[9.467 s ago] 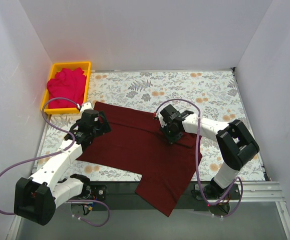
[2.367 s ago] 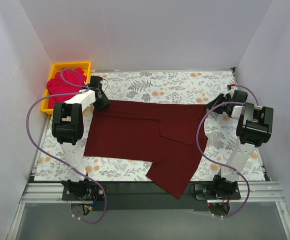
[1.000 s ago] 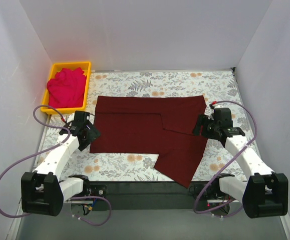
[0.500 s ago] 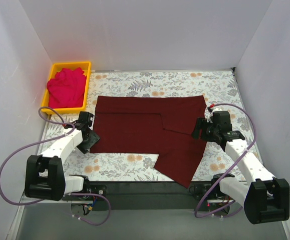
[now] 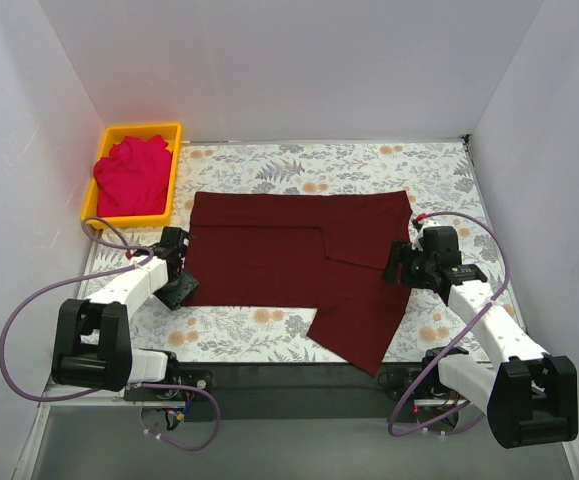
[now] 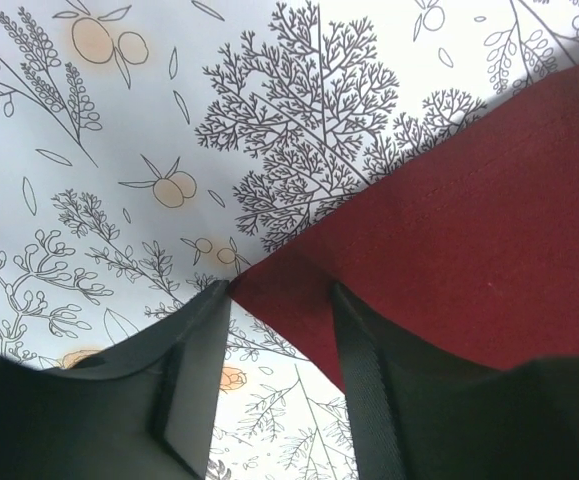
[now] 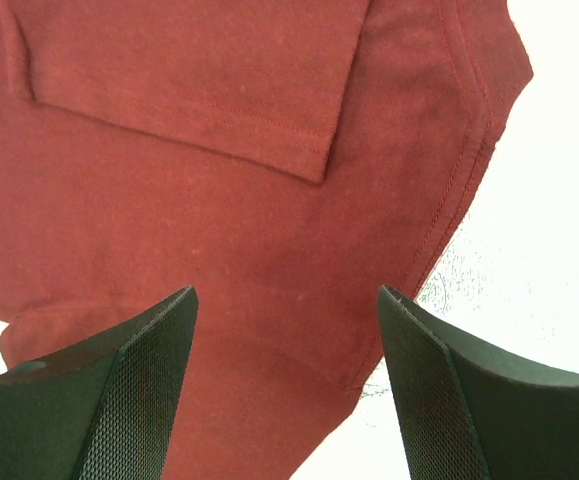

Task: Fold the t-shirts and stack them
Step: Fold the tshirt

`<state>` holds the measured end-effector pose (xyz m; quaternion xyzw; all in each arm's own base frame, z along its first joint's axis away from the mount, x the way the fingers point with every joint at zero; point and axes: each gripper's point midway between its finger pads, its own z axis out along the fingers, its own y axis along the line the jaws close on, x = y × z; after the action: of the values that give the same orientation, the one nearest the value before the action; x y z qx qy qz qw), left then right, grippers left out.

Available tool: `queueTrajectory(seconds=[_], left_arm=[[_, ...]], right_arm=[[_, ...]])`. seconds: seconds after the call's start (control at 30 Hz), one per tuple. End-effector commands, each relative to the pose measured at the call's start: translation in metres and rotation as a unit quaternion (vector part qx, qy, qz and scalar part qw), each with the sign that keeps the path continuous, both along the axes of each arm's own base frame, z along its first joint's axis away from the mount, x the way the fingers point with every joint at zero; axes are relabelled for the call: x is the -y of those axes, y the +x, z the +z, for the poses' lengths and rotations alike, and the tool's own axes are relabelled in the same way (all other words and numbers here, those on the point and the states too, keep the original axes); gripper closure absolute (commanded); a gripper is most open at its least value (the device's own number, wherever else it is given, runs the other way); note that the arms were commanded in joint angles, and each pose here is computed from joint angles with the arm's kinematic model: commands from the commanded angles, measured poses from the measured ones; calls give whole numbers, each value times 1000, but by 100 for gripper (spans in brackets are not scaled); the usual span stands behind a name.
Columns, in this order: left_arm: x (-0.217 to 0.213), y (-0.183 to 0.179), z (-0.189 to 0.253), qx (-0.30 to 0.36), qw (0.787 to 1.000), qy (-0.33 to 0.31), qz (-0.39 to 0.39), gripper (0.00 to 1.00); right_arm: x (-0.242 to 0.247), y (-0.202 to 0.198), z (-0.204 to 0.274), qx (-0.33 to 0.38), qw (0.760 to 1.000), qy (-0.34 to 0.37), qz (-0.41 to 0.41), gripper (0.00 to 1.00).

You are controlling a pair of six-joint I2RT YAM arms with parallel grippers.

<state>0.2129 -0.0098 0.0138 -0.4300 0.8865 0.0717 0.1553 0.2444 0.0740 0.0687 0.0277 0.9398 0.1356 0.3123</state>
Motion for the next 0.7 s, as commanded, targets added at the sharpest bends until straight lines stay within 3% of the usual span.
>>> queueTrajectory(seconds=[0.0, 0.3, 0.67], left_arm=[[-4, -9, -16, -16, 1000, 12, 12, 60], [2, -8, -13, -13, 1000, -4, -10, 100], [9, -3, -9, 7, 1000, -10, -26, 100]], right_arm=[[2, -3, -4, 1, 1000, -7, -1, 21], [21, -21, -11, -54, 996, -43, -48, 23], [25, -49, -23, -118, 989, -43, -84, 43]])
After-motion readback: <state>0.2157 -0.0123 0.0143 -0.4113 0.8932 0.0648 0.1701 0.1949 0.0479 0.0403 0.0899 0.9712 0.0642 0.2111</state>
